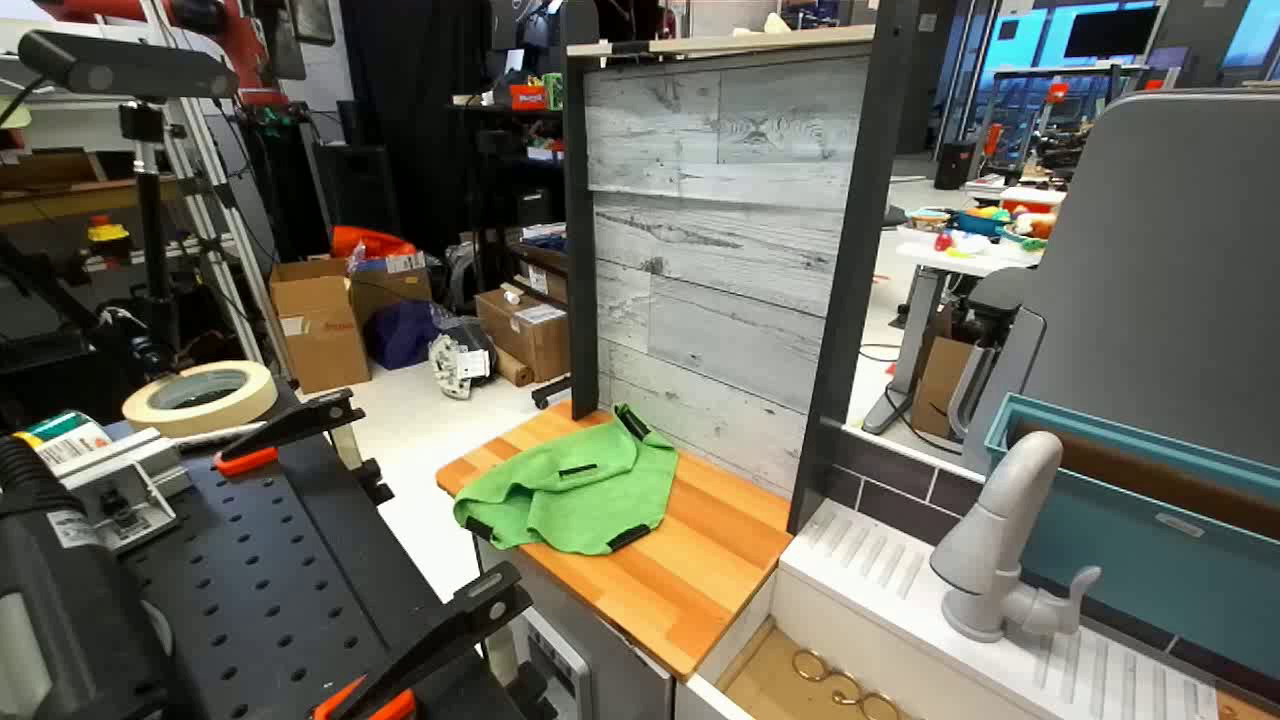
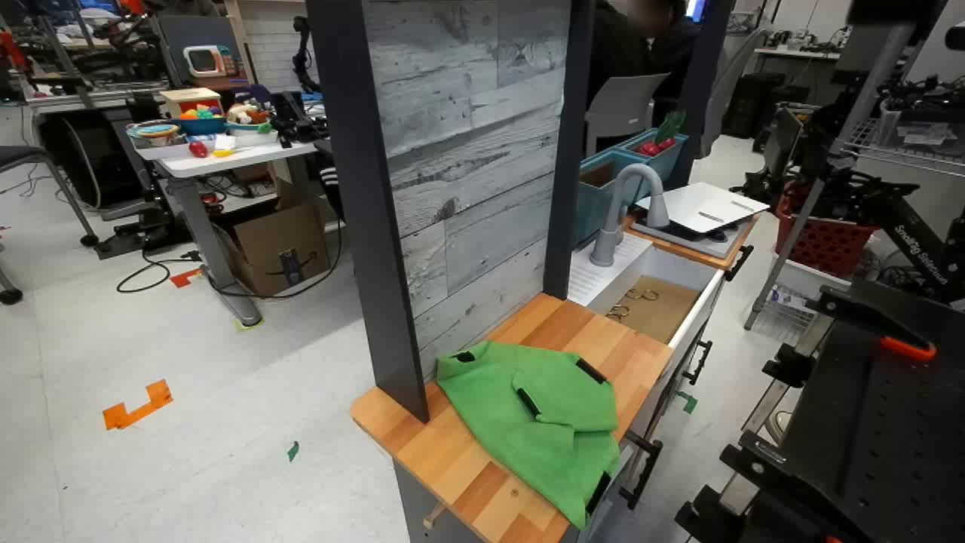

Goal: Fold the green cloth

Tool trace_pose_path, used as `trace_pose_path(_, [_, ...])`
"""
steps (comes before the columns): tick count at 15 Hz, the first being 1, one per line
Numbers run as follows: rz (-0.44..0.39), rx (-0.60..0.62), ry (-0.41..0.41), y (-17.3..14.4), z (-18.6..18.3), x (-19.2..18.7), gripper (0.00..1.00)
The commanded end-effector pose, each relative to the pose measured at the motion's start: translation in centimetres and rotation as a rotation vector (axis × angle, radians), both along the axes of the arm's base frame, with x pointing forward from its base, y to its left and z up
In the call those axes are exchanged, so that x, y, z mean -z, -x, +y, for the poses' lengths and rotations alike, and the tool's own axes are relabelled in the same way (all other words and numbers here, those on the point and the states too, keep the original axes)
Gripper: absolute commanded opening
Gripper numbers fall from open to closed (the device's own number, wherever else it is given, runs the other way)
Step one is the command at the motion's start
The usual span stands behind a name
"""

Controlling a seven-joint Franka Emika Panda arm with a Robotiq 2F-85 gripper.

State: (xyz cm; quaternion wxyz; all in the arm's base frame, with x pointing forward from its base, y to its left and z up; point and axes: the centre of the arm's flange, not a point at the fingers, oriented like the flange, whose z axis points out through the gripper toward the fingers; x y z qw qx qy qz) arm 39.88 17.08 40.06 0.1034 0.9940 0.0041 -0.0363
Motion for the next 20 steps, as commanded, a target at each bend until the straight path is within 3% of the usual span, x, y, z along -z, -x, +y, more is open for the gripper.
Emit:
trace_pose_path(1, [-0.001, 0.0, 0.0, 0.0, 0.0, 0.0, 1.0])
trace_pose_path(17, [-0.001, 0.0, -0.001, 0.0, 0.0, -0.1, 1.0])
trace_pose_path(20, [-0.114, 0.069, 0.031, -1.3, -1.2, 0.6, 1.0])
